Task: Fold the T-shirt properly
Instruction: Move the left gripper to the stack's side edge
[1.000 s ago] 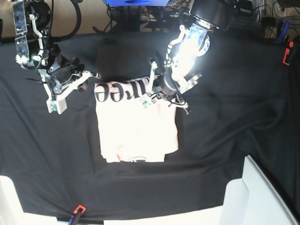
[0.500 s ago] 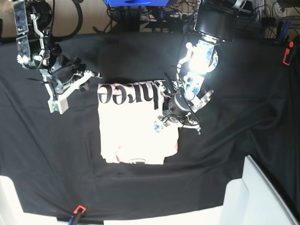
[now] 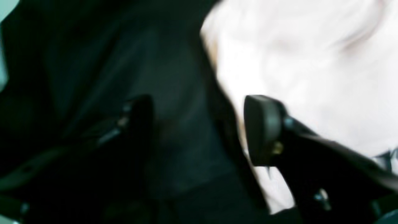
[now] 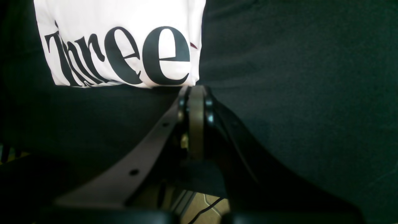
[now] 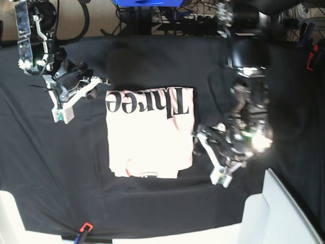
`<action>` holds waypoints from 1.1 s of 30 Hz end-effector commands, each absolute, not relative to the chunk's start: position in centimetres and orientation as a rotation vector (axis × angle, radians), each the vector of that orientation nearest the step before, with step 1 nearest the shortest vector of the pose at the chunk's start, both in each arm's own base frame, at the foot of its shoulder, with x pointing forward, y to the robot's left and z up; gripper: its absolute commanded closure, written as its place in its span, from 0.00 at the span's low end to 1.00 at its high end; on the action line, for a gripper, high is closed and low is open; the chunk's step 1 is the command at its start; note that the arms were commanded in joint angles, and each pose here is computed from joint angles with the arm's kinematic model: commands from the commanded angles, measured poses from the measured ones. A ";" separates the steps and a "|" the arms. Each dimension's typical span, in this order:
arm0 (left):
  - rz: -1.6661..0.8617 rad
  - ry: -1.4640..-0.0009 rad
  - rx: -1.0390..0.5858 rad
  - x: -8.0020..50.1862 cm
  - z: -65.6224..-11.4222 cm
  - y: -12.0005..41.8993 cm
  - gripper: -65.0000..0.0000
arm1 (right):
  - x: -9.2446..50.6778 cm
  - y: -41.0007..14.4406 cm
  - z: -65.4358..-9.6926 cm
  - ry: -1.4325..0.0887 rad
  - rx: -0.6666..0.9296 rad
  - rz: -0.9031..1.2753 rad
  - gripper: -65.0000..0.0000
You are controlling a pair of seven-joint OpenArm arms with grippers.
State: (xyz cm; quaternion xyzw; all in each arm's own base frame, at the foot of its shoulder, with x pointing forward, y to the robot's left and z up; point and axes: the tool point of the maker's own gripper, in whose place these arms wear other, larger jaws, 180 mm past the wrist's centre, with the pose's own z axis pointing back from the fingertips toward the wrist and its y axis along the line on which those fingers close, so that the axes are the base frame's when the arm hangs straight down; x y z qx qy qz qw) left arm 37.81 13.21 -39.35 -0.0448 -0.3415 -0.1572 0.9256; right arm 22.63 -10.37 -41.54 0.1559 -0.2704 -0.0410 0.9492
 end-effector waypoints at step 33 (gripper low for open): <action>-0.020 -0.669 -0.483 41.7 -42.1 12.0 0.05 | 22.8 -10.4 -41.0 -0.579 0.322 -0.081 0.98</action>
